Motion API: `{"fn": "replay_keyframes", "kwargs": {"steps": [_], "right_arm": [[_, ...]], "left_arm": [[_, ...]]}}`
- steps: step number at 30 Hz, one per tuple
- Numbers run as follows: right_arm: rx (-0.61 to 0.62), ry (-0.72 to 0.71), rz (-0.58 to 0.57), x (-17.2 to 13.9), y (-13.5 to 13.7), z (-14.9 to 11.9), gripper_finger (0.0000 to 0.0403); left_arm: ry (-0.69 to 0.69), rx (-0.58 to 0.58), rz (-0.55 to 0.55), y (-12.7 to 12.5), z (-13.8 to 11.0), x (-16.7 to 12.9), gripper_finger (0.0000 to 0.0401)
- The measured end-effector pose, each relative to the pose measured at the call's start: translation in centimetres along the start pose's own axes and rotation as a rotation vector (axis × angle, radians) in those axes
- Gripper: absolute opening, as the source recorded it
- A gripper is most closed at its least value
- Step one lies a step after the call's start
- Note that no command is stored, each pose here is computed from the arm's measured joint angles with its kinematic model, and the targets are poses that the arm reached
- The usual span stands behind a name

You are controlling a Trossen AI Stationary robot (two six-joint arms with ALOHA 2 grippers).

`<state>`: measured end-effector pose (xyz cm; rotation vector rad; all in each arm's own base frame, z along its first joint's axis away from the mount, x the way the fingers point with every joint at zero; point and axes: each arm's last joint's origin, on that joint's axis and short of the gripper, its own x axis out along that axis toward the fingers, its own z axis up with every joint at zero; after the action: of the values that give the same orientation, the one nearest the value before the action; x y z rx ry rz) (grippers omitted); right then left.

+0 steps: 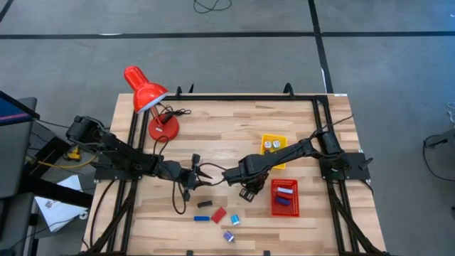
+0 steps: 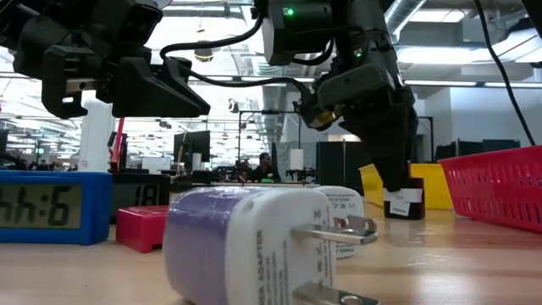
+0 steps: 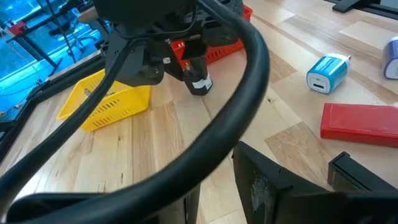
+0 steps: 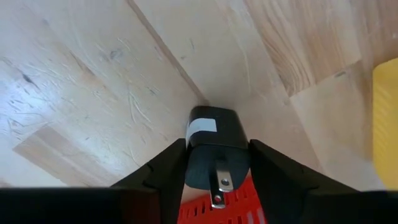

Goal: Pick & Place Office items
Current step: Put the top black charger adapter into the yellow bin

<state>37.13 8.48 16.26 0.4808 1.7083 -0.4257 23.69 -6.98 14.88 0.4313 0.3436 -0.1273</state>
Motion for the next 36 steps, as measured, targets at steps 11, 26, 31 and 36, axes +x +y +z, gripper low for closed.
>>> {"fn": "replay_keyframes", "kwargs": {"steps": [11, 26, 31, 36], "right_arm": [[-0.055, -0.002, -0.001, -0.1, 0.0, 0.0, 0.0128], [0.001, -0.113, -0.099, -7.9, -4.8, -3.6, 0.0128], [0.047, -0.164, -0.163, -9.9, -8.2, -3.1, 0.0129], [0.024, -0.123, -0.178, -9.4, -10.6, -1.8, 0.0129]], "left_arm": [[0.0, 0.0, 0.0, 0.0, 0.0, 0.0, 0.0088], [0.002, 0.0, 0.001, 0.0, 0.0, 0.0, 0.0088], [0.001, 0.0, 0.002, 0.0, 0.0, 0.0, 0.0088], [0.002, -0.001, 0.001, 0.0, 0.0, 0.0, 0.0088]]}}
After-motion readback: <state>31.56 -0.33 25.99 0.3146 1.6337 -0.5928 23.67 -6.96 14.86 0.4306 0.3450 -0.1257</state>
